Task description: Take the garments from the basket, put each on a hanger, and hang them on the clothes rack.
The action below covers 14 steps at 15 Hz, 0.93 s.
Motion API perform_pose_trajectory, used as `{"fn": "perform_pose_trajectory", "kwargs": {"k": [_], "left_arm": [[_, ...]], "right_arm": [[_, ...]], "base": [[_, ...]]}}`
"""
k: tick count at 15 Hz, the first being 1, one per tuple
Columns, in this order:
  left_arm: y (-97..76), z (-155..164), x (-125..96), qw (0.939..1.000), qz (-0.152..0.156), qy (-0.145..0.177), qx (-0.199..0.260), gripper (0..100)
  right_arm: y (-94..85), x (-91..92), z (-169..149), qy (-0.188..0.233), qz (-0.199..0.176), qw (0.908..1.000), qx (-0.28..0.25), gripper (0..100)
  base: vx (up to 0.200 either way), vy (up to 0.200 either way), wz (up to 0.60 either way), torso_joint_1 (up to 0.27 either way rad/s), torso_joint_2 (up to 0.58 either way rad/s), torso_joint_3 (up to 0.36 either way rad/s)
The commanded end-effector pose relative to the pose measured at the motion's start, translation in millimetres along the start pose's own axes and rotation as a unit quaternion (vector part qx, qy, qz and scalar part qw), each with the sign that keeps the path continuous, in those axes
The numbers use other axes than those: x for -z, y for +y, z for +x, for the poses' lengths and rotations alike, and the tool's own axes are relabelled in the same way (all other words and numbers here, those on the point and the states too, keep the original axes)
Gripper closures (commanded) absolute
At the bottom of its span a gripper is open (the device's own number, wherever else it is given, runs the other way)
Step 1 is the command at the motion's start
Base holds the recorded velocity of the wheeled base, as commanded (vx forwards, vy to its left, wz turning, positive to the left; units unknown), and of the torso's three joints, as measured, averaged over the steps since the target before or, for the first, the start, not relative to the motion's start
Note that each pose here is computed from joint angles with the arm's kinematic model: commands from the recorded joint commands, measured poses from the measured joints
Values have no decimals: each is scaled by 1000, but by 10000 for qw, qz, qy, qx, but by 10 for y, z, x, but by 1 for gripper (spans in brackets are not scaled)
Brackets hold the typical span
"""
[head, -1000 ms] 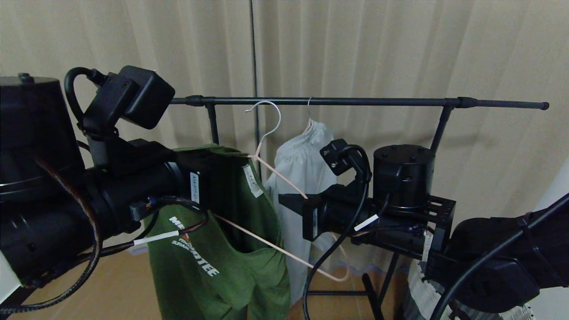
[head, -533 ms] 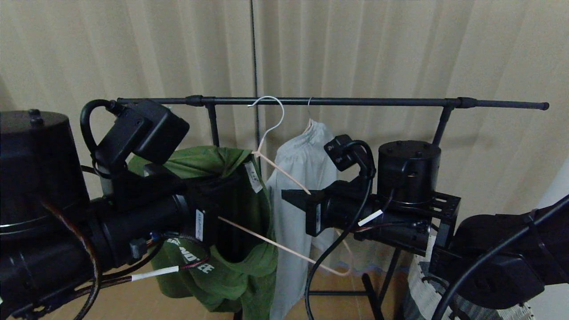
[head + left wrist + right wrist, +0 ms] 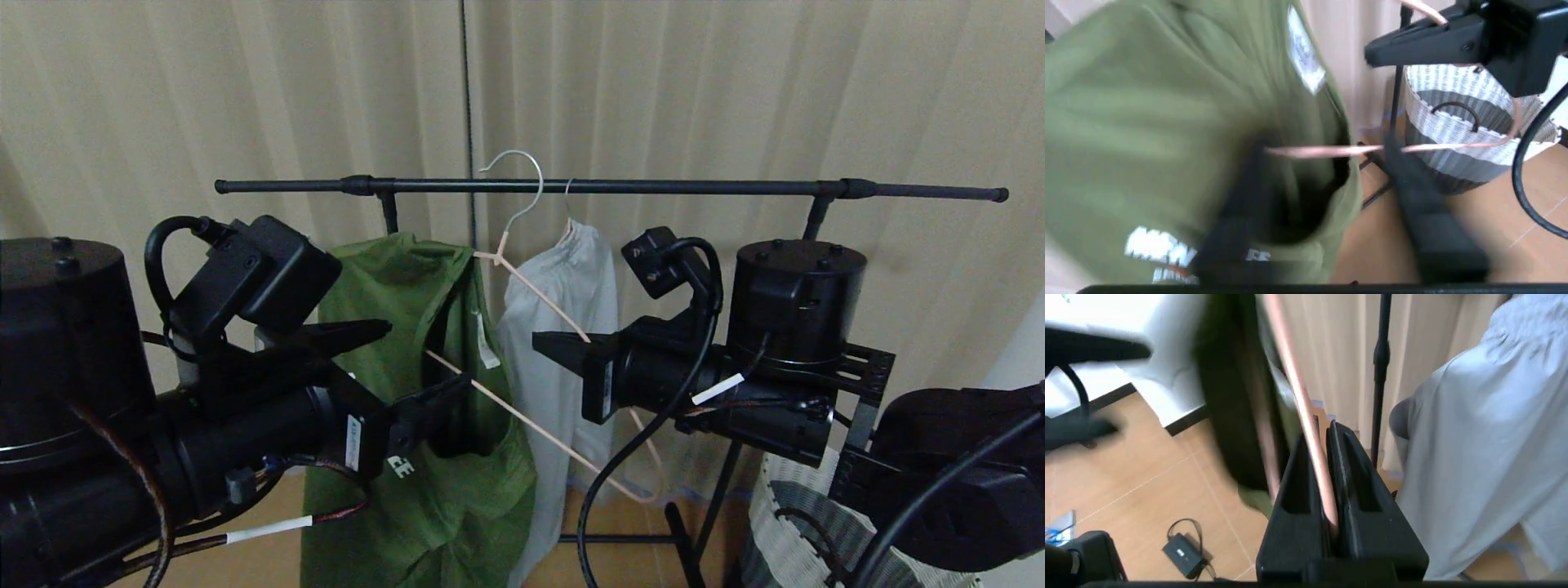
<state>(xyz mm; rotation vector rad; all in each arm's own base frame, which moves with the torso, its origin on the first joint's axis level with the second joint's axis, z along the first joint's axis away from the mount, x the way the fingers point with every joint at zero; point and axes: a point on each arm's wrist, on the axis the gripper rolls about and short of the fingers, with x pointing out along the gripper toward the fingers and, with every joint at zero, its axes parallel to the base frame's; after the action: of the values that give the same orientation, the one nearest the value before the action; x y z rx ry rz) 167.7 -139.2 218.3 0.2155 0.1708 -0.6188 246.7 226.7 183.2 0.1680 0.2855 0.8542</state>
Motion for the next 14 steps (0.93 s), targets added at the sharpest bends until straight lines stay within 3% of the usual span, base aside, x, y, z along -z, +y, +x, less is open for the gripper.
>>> {"fn": "perform_pose_trajectory", "kwargs": {"k": [1,5,7,9,10,11,12,14], "left_arm": [[3,-11,-14,10000,-4,-74,-4,0],[30,-51,-16,9997,-15,-233,-79,0],[140,-83,-10,9991,61,-244,-334,0],[323,-118,-2,9957,604,-220,-662,0],[333,-119,-2,9955,646,-228,-649,0],[484,-137,-15,9920,1150,-460,-254,0],[565,-137,-21,9874,1469,-570,-120,0],[718,-109,-60,9725,2226,-676,-119,0]], "right_arm": [[21,-30,-86,-69,-39,10000,-24,100],[47,-46,-223,-113,-115,9999,-34,100],[72,-63,-358,-163,-177,9997,-53,100],[93,-37,-515,-117,-394,9991,-94,100],[94,-38,-523,-117,-402,9991,-94,100],[98,-17,-577,-31,-421,9990,-178,100],[108,-26,-602,14,-431,9988,-247,100],[131,-34,-634,78,-539,9967,-601,100]], "base": [[0,0,0,0,0,0],[0,0,0,0,0,0],[0,0,0,0,0,0],[0,0,0,0,0,0],[0,0,0,0,0,0],[0,0,0,0,0,0],[0,0,0,0,0,0],[0,0,0,0,0,0]]}}
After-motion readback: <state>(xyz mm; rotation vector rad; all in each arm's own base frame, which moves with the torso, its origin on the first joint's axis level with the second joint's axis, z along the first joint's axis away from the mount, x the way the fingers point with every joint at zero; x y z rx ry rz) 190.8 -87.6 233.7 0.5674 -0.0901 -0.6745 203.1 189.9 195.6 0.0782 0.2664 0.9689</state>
